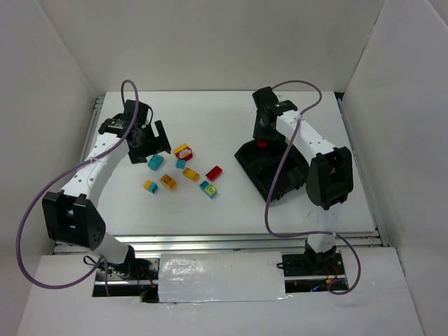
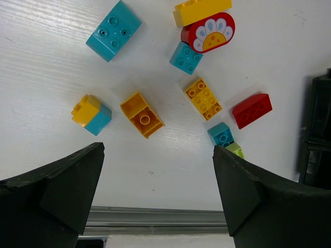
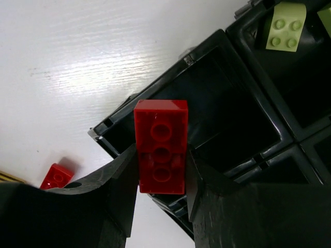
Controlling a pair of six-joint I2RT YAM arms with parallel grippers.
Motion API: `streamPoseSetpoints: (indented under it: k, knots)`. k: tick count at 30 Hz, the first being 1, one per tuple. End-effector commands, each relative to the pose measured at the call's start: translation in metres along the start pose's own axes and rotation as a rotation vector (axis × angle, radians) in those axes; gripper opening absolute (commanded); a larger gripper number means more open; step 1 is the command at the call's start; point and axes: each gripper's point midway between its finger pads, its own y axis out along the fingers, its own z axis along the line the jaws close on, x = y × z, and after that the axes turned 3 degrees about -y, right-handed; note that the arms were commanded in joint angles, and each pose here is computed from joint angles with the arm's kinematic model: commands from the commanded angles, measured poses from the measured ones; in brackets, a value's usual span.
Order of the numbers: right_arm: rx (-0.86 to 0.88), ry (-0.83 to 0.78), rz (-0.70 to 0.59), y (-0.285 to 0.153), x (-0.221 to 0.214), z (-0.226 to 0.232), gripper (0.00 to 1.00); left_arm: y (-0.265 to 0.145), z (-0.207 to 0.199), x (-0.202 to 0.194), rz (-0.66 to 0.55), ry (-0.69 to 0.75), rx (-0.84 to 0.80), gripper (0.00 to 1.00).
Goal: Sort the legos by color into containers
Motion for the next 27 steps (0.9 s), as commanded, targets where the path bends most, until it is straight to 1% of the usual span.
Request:
streamPoseSetpoints:
  k: [1, 4, 5, 6, 9, 12, 14, 15, 16, 17, 18, 20, 21, 24, 25, 27]
  knots:
    - [-0.026, 0.028, -0.008, -0.001, -0.003, -0.006, 0.27, -0.014, -0.001, 0.008, -0.053, 0.023, -0.022, 0.99]
    - [-0.045, 0.041, -0.016, -0.004, -0.006, -0.012, 0.27, -0.013, 0.002, 0.007, -0.057, 0.022, -0.011, 0.99]
    - [-0.041, 0.04, -0.011, -0.004, -0.008, -0.012, 0.3, -0.012, 0.002, 0.006, -0.054, 0.023, -0.013, 0.99]
    - [-0.035, 0.043, 0.005, -0.002, -0.014, -0.011, 0.55, -0.011, 0.002, 0.006, -0.052, 0.02, -0.015, 0.99]
    - [-0.022, 0.041, 0.012, -0.004, -0.018, -0.009, 0.66, -0.009, 0.0, 0.005, -0.043, 0.014, -0.024, 0.99]
    - [0.002, 0.011, -0.025, -0.02, -0.012, 0.006, 0.69, -0.008, -0.002, 0.006, -0.04, 0.016, -0.025, 0.99]
    - [0.001, -0.032, -0.038, -0.032, -0.017, 0.026, 0.7, -0.008, -0.002, 0.007, -0.042, 0.02, -0.024, 0.99]
    - [0.018, -0.016, -0.057, -0.041, -0.013, 0.04, 0.71, -0.008, -0.003, 0.008, -0.045, 0.02, -0.022, 0.99]
    - [0.027, -0.028, -0.046, -0.044, -0.024, 0.059, 0.71, -0.008, -0.002, 0.01, -0.048, 0.02, -0.019, 0.99]
    - [0.011, -0.018, -0.041, -0.049, -0.03, 0.066, 0.72, -0.008, -0.002, 0.011, -0.046, 0.02, -0.013, 0.99]
    - [0.019, 0.049, -0.054, -0.054, -0.03, 0.079, 0.72, -0.008, -0.002, 0.012, -0.049, 0.02, -0.009, 0.99]
    - [0.026, 0.063, -0.077, -0.062, -0.046, 0.106, 0.73, -0.012, 0.003, 0.015, -0.061, 0.007, 0.019, 0.99]
    - [0.028, 0.117, -0.094, -0.066, -0.048, 0.116, 0.99, -0.013, 0.004, 0.015, -0.066, 0.004, 0.03, 0.99]
    - [0.029, 0.165, -0.087, -0.06, -0.063, 0.141, 1.0, -0.021, 0.015, 0.018, -0.102, -0.021, 0.084, 0.99]
    - [0.009, 0.161, -0.056, -0.044, -0.074, 0.146, 1.0, -0.022, 0.018, 0.018, -0.108, -0.026, 0.095, 0.99]
    - [-0.01, 0.181, -0.029, -0.04, -0.082, 0.156, 0.98, -0.028, 0.023, 0.02, -0.131, -0.029, 0.112, 0.99]
